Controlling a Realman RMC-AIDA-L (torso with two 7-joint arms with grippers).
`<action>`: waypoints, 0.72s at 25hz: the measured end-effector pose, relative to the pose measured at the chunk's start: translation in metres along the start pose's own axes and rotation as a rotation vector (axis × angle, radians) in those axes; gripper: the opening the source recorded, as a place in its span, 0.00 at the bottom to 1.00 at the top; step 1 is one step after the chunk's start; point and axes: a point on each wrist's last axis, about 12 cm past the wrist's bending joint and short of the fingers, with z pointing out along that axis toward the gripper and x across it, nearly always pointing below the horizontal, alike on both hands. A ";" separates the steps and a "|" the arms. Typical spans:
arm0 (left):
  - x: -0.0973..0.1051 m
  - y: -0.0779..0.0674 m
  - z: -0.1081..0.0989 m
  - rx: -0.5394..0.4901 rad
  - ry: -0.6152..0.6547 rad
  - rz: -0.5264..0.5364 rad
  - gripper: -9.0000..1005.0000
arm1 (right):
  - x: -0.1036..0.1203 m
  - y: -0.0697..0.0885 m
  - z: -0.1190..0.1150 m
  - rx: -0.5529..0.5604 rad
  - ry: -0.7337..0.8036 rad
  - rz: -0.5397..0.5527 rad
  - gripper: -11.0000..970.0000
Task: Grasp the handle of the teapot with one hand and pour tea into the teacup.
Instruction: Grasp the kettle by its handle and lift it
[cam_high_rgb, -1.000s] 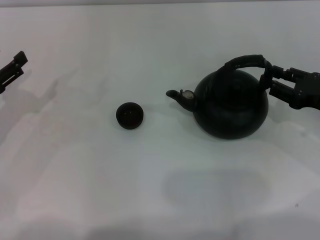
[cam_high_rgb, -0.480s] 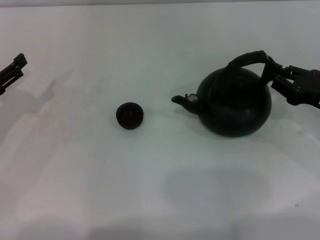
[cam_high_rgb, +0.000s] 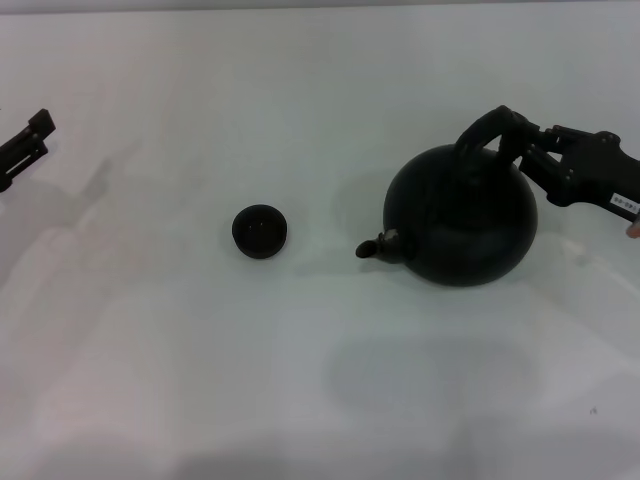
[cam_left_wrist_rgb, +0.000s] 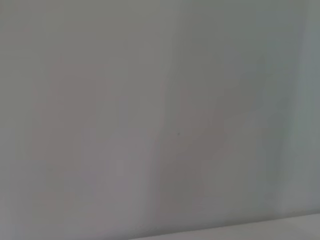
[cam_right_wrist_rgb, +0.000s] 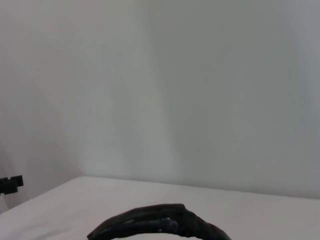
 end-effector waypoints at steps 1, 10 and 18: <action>0.000 0.000 0.000 -0.001 0.000 0.000 0.80 | 0.000 0.000 0.001 0.004 -0.002 -0.002 0.21; 0.000 0.000 0.000 -0.001 -0.002 -0.001 0.80 | -0.009 -0.006 0.004 0.056 -0.074 0.003 0.20; 0.004 0.000 0.000 -0.019 0.011 -0.013 0.79 | -0.020 -0.015 0.013 0.104 -0.104 -0.071 0.17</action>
